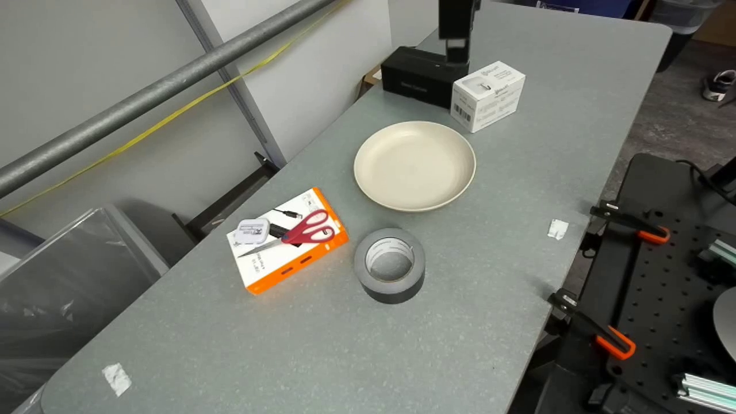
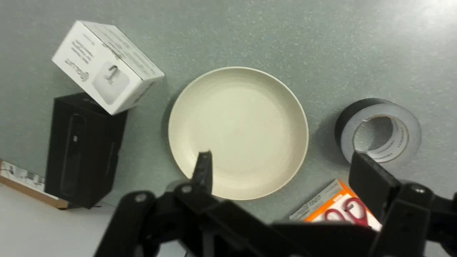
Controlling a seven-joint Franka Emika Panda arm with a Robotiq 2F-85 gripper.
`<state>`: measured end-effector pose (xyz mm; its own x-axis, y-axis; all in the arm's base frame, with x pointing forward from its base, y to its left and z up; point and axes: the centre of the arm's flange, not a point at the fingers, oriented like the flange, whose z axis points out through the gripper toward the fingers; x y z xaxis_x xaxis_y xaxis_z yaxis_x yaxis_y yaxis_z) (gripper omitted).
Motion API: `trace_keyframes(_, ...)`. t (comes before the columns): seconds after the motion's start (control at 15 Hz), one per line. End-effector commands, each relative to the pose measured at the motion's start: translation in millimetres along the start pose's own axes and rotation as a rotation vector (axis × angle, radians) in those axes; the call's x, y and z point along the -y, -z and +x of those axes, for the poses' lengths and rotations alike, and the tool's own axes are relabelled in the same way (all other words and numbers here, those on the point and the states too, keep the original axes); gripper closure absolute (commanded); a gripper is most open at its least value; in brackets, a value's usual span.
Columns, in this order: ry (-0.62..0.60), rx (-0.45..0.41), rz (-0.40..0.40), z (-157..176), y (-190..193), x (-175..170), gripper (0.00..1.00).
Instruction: Put the masking tape on the plate
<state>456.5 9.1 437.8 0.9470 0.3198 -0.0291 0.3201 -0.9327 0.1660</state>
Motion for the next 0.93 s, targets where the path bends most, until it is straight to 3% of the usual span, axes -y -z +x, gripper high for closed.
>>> trace_keyframes(0.0, 0.126, -0.012, 0.072, 41, -33, 41, 0.0)
trace_keyframes(0.27, 0.219, 0.047, 0.091, 64, -67, 79, 0.0)
trace_keyframes(0.33, 0.183, 0.04, 0.071, 43, -58, 75, 0.0)
trace_keyframes(0.67, 0.187, 0.053, 0.074, 45, -65, 78, 0.0)
trace_keyframes(0.87, 0.103, 0.049, 0.159, 73, -95, 83, 0.0)
